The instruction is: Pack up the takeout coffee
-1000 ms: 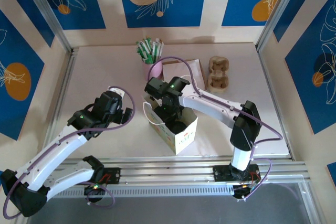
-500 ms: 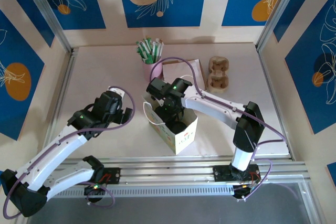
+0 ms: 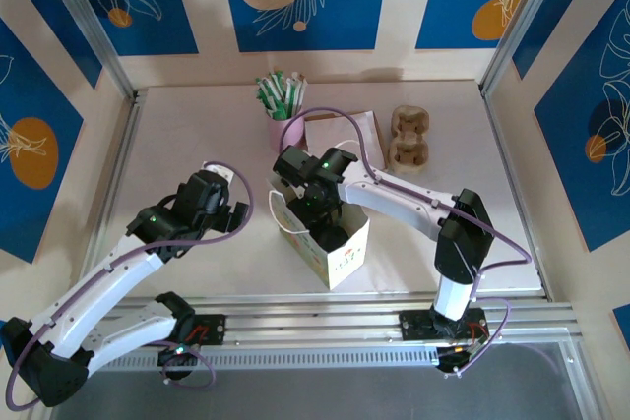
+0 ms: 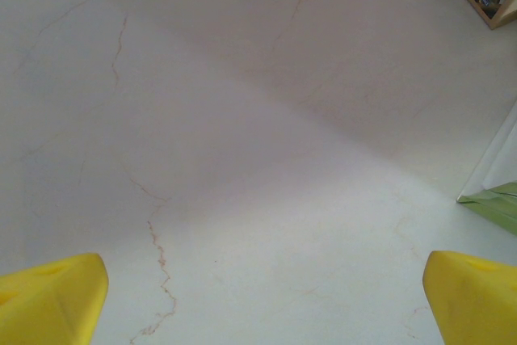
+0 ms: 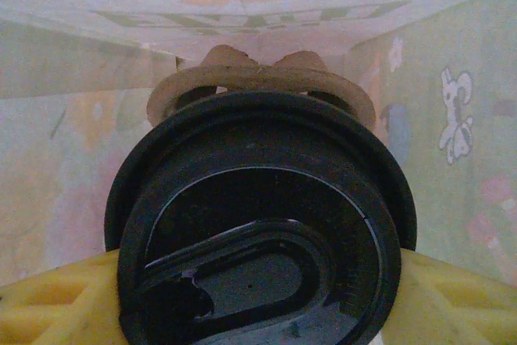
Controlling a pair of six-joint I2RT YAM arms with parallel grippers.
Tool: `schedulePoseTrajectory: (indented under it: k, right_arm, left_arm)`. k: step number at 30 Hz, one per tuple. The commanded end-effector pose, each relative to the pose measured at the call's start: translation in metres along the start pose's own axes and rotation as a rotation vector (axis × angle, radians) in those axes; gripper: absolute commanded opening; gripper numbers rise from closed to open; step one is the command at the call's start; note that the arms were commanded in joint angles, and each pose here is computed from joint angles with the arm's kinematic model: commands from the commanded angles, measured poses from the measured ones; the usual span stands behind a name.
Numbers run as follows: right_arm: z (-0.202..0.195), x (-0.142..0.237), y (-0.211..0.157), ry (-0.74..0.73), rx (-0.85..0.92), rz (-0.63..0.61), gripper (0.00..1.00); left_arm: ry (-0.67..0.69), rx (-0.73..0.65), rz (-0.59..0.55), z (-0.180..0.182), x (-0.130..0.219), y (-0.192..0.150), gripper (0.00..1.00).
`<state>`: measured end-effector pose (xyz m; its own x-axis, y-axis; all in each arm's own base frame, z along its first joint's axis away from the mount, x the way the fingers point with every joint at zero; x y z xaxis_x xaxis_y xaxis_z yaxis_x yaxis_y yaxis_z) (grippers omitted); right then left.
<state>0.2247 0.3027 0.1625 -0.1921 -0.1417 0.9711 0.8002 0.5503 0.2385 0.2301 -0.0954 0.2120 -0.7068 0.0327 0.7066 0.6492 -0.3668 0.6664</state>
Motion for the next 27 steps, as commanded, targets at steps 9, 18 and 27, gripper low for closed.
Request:
schedulePoseTrajectory:
  k: [9,18,27]
  right_arm:
    - [-0.001,-0.045,-0.030,-0.023,-0.036,0.178,0.67]
    - [-0.003,-0.051,-0.041,-0.037,-0.054,0.225,0.67]
    - [-0.001,-0.056,-0.047,-0.033,-0.059,0.241,0.68]
  left_arm:
    - [0.018,-0.008,0.000,0.004,-0.001,-0.002,1.00]
    - [0.019,-0.007,-0.001,0.004,-0.001,-0.002,1.00]
    - [0.018,-0.007,0.001,0.004,-0.001,-0.002,1.00]
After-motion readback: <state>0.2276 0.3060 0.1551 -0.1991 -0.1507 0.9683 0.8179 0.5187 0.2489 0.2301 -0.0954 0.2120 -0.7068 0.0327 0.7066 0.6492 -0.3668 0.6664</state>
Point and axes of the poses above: each hand's point on the last joint's axis, 136 mm out from that joint toward the fingers, its own x axis back along the fingers, its own z axis along the line the jaws close on, y = z × x, the point moved 2 cm from there along x, back along the fingers, and after that the axes turned 3 degrees about -x, right-handed, at the moved point
